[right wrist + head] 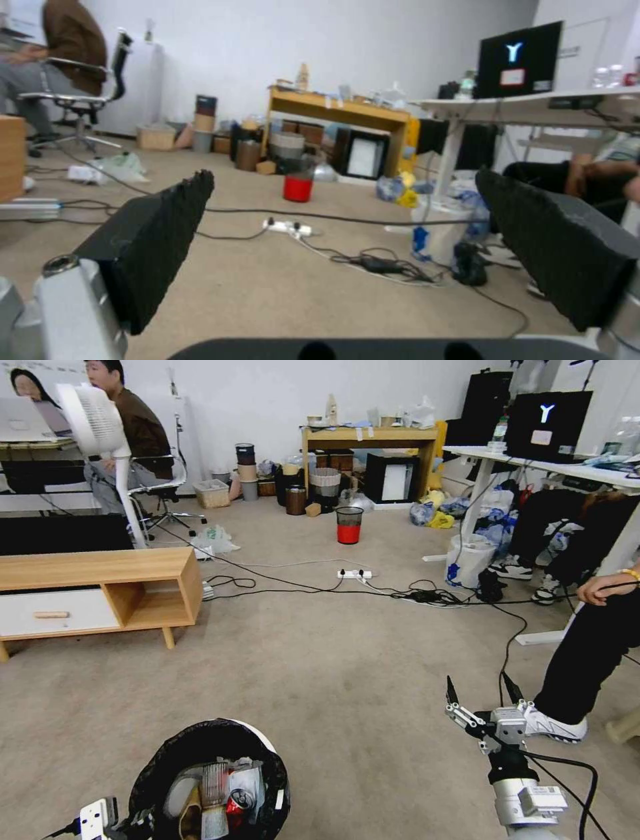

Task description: Pick up the trash bin, then pick up the garbage from the floor and place it into the trash bin.

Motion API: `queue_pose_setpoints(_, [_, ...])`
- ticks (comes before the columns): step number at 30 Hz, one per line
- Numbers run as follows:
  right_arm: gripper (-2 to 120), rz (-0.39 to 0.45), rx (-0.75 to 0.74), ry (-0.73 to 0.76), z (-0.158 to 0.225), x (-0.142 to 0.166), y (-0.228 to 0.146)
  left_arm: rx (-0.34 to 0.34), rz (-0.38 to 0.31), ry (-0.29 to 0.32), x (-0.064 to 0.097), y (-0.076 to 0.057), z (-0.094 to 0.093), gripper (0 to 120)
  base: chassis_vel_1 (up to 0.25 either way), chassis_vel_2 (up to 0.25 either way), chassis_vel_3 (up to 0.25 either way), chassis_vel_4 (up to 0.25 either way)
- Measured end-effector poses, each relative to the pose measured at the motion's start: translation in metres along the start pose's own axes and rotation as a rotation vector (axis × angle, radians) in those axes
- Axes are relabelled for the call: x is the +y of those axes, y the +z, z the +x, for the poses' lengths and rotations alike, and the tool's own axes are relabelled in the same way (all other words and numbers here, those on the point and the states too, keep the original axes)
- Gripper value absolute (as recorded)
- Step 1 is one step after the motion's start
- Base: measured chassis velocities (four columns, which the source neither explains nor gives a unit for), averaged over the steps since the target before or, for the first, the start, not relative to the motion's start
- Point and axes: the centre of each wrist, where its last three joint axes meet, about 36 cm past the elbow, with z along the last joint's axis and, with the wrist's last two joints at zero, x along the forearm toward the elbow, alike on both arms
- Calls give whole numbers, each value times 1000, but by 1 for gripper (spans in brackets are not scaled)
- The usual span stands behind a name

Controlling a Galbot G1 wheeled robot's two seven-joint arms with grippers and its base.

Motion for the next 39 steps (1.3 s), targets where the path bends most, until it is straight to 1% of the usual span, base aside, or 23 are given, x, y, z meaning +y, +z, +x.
queue_pose_setpoints(39, [100, 4, -1, -18, -6, -3, 6, -17, 3, 0, 2, -2, -3, 0, 3, 3, 3, 3])
